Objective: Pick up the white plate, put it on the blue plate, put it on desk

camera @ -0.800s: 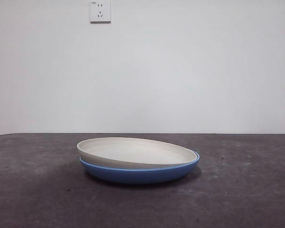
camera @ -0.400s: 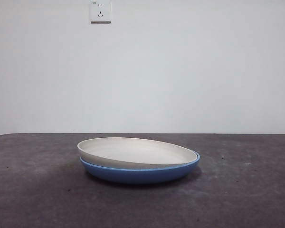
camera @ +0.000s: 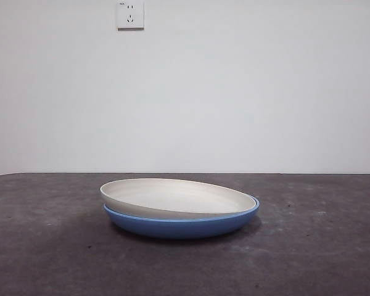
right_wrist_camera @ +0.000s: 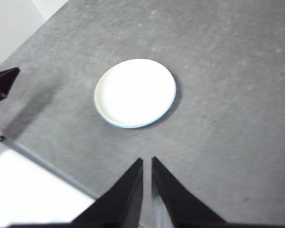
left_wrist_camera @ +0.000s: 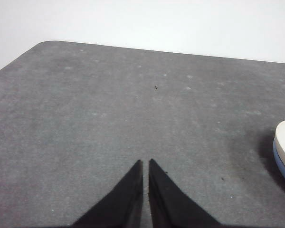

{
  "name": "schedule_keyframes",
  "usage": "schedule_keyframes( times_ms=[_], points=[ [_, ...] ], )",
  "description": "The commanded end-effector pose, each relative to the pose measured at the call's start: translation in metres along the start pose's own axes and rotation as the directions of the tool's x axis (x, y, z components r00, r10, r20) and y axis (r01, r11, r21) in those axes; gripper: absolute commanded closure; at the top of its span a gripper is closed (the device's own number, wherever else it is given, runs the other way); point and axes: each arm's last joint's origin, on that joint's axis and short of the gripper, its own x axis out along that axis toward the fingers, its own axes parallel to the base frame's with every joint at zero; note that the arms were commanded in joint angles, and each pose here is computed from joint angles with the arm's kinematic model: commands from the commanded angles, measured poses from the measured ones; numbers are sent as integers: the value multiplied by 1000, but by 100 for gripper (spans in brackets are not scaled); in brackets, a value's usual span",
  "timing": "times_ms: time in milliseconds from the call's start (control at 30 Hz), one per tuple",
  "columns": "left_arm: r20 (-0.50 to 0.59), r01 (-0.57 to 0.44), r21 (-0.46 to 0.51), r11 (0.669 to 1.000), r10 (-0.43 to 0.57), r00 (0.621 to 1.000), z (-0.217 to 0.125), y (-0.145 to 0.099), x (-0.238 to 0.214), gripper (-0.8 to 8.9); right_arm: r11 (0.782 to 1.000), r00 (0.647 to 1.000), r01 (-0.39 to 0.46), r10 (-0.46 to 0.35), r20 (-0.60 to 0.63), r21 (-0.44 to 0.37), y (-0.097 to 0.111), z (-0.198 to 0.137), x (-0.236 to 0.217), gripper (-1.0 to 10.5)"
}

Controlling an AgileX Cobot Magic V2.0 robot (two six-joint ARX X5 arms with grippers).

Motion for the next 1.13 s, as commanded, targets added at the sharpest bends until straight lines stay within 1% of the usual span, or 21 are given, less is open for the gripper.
schedule_keyframes(
  times_ms=[33,100,167,233,300,367,400,467,567,600,700,800,933,1067,1133],
  points=[
    [-25,-5,3,1000,5,1000,-7,1,2,793,990,996,87,-90,-28,-107,-3,-4,0,919],
    [-25,-5,3,1000,5,1000,-7,1,2,793,979,987,152,-143,68,-138,-4,-4,6,918],
    [-25,-5,3,1000,5,1000,-7,1,2,793,967,963,220,-194,184,-130,-8,-7,17,919],
    [-25,-5,3,1000,5,1000,-7,1,2,793,953,919,286,-244,310,-98,-15,-13,33,918],
    [-25,-5,3,1000,5,1000,-7,1,2,793,936,859,348,-292,420,-60,-26,-25,55,919],
    [-25,-5,3,1000,5,1000,-7,1,2,793,923,807,384,-319,497,-32,-38,-39,78,919],
    [-25,-5,3,1000,5,1000,-7,1,2,793,917,783,398,-329,528,-19,-46,-47,92,918],
    [-25,-5,3,1000,5,1000,-7,1,2,793,907,749,420,-347,564,0,-60,-64,115,918],
    [-25,-5,3,1000,5,1000,-7,1,2,793,888,713,459,-389,584,32,-81,-89,146,918],
    [-25,-5,3,1000,5,1000,-7,1,2,793,883,706,469,-401,584,40,-86,-98,154,919],
    [-25,-5,3,1000,5,1000,-7,1,2,793,873,711,485,-430,555,55,-97,-121,171,918],
    [-25,-5,3,1000,5,1000,-7,1,2,793,864,715,499,-454,532,66,-104,-135,181,919],
    [-25,-5,3,1000,5,1000,-7,1,2,793,859,713,506,-465,524,74,-109,-146,189,918],
    [-25,-5,3,1000,5,1000,-7,1,2,793,849,712,522,-486,506,81,-110,-148,189,918],
    [-25,-5,3,1000,5,1000,-7,1,2,793,848,714,523,-488,502,80,-110,-148,189,918]
  ],
)
